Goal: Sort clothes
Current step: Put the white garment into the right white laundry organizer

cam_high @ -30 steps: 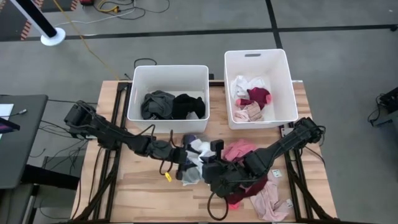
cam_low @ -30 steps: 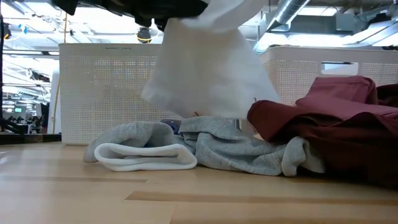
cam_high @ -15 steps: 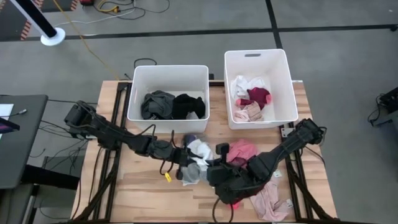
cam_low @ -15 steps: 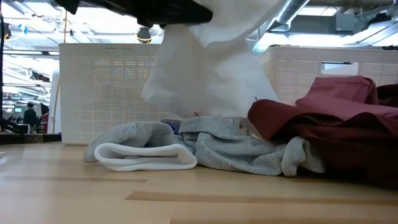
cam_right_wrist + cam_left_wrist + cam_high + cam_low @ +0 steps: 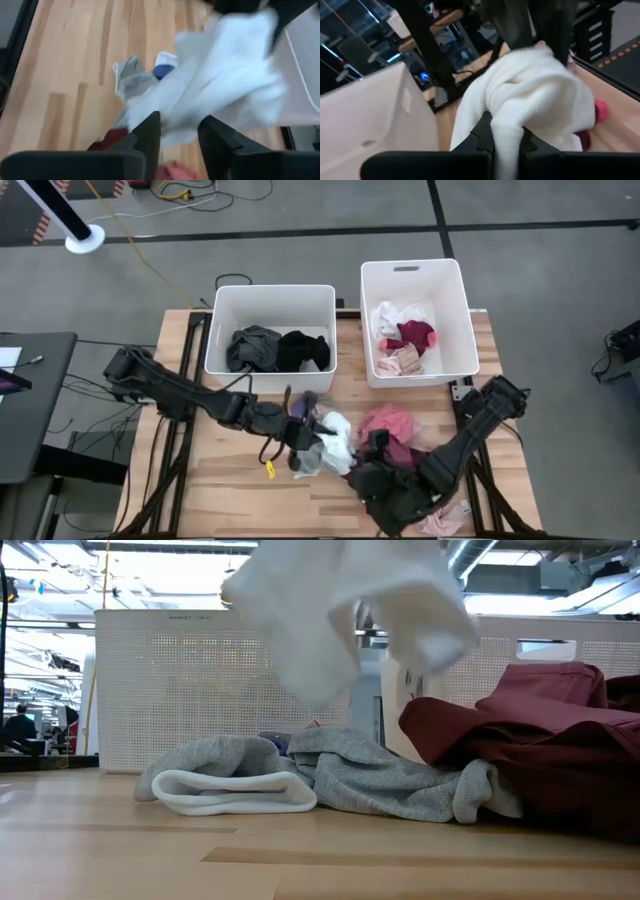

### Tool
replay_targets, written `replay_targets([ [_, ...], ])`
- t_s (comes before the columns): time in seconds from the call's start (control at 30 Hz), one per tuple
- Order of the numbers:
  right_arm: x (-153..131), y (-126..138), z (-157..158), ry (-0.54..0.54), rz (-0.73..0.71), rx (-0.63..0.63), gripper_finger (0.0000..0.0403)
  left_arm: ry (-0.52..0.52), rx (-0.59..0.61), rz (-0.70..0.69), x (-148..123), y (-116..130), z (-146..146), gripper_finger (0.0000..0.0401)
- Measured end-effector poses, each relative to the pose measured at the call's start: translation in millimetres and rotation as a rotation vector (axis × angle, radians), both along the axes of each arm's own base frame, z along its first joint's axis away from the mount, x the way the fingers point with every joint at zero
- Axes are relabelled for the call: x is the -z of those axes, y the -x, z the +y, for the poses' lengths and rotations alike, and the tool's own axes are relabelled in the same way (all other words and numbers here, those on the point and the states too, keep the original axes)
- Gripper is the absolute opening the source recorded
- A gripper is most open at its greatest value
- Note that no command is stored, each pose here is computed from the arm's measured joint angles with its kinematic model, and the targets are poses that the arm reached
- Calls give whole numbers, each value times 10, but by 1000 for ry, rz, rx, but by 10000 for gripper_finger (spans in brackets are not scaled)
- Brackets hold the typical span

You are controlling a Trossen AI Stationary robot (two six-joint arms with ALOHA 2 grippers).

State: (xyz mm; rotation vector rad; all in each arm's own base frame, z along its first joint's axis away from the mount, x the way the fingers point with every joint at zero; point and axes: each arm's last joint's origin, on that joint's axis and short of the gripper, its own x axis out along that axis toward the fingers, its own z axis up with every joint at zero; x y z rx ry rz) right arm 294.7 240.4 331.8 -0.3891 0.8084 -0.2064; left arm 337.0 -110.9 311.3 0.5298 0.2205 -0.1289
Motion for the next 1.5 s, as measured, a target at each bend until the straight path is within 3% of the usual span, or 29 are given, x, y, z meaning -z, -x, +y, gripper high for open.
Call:
replay_targets([
  [0.3, 48, 257, 209, -52, 9, 9, 207, -102, -33, -82, -618, -69, 138, 6],
  [0.53, 254, 348, 264, -68, 25, 53, 208, -122, -59, -200, -1042, -105, 417, 5],
  [0.77, 509, 380, 309, -110, 12, 93, 201, -67, -65, -339, -1329, -128, 832, 5],
  [1.0, 707, 347, 338, -148, -18, 93, 198, 13, -51, -417, -1371, -191, 1227, 8],
  [1.5, 999, 260, 301, -203, -68, 110, 198, 50, -101, -490, -916, -743, 1778, 11],
])
